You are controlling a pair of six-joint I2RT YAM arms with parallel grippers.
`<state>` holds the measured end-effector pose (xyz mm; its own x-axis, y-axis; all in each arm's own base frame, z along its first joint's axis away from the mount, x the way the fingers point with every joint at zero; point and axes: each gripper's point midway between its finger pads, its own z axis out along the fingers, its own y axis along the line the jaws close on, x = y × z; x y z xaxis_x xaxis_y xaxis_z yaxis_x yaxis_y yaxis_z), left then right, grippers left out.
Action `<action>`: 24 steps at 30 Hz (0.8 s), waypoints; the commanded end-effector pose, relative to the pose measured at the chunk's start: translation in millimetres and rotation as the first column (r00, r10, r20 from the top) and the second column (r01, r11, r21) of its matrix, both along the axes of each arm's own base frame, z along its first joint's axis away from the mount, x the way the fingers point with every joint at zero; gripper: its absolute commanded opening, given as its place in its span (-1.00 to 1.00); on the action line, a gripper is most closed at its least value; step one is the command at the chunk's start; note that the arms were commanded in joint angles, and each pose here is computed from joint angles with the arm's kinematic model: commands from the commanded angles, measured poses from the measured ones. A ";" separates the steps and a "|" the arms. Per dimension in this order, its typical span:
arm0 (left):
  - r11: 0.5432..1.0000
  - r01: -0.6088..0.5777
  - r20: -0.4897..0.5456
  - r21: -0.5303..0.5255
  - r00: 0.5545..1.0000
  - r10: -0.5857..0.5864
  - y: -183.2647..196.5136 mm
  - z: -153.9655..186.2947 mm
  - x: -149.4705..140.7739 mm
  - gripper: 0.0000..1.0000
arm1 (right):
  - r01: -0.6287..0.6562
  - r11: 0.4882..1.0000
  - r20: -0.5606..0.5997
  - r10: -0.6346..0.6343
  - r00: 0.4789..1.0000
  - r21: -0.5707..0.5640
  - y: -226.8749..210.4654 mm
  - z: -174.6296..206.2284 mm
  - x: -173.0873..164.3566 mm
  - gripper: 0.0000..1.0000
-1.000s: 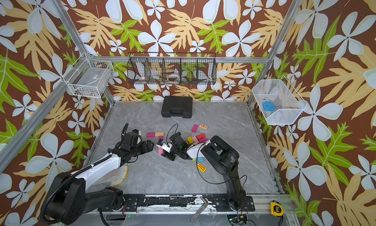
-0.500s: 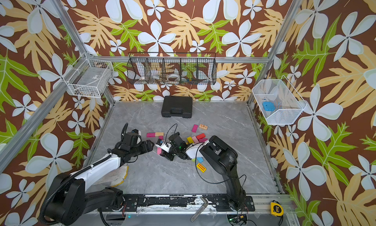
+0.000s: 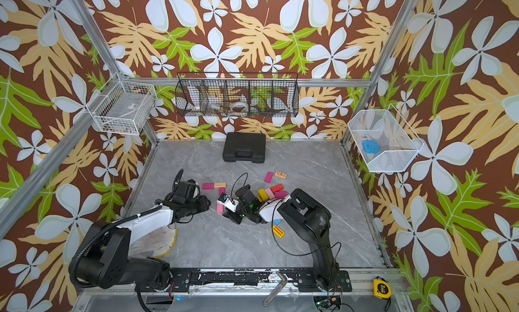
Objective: Assemble the number 7 with building blocks
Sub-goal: Assemble the building block at the center of the board.
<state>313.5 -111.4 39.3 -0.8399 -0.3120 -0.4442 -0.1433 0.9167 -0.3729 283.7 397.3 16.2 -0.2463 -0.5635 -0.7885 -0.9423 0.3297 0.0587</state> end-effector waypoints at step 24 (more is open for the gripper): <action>0.991 0.105 -0.099 0.079 0.990 -0.097 -20.5 -28.3 5.3 -0.18 | 0.109 0.993 -0.073 -0.112 0.991 -0.047 -14.4 -25.4 -11.4 -0.32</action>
<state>335.8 -139.6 24.5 -0.8725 -0.2097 -0.4414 -0.0577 0.9412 -0.3330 284.2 397.4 18.4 -0.2943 -0.4931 -0.8187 -0.9073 0.4133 0.0773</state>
